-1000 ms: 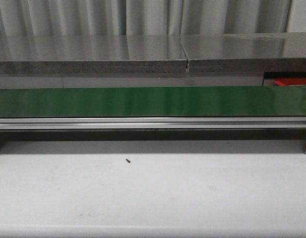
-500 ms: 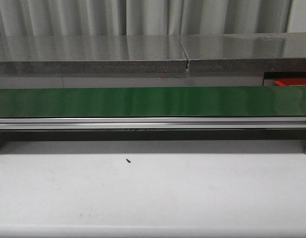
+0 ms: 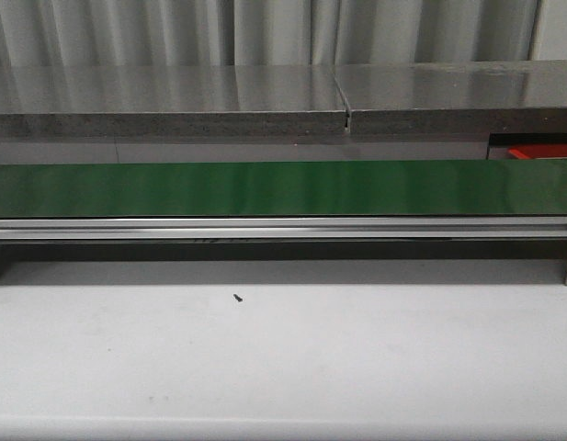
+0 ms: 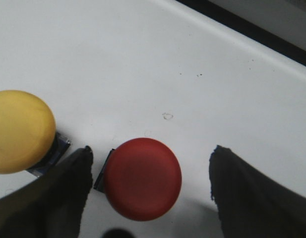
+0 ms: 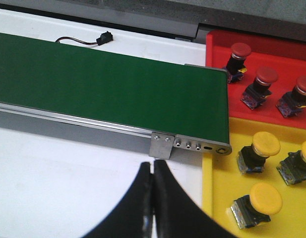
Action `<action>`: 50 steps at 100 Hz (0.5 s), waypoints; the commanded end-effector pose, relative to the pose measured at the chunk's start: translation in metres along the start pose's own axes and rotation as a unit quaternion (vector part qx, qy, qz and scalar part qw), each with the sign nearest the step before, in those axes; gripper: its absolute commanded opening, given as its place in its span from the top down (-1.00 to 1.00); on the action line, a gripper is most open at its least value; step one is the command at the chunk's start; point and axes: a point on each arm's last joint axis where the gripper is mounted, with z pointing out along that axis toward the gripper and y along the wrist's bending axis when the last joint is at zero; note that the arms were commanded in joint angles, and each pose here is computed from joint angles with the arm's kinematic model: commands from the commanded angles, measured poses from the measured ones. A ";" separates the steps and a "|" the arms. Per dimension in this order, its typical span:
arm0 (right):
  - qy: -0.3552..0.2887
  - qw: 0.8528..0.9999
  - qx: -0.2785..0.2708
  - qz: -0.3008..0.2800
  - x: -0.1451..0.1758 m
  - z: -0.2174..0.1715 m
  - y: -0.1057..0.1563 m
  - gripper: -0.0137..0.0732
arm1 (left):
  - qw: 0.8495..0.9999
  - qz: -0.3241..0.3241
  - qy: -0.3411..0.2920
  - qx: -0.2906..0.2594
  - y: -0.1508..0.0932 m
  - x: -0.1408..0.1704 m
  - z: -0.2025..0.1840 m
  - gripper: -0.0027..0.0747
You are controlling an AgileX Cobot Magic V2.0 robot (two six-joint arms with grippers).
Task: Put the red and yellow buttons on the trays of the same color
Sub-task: 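Move the left gripper over a red button and grasp it, then lower the red button onto the conveyor and open the left gripper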
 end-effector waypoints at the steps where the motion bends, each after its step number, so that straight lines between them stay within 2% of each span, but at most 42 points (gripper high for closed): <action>1: -0.042 0.999 0.008 -0.003 -0.013 -0.004 -0.001 0.84 | 0.999 -0.001 -0.054 0.008 -0.010 -0.025 -0.030 -0.02; 17: -0.042 0.999 0.008 -0.003 -0.013 -0.004 -0.001 0.84 | 0.999 -0.001 -0.049 0.010 -0.011 -0.024 -0.030 0.46; 26: -0.042 0.999 0.008 -0.003 -0.013 -0.004 -0.001 0.84 | 0.999 0.000 -0.046 0.011 -0.011 -0.024 -0.030 0.63; 40: -0.042 0.999 0.008 -0.003 -0.013 -0.004 -0.001 0.84 | 0.998 0.005 -0.061 0.015 -0.017 -0.032 -0.047 0.67; 50: -0.042 0.999 0.008 -0.003 -0.013 -0.004 -0.001 0.84 | 0.996 0.015 -0.091 0.021 -0.027 -0.044 -0.078 0.67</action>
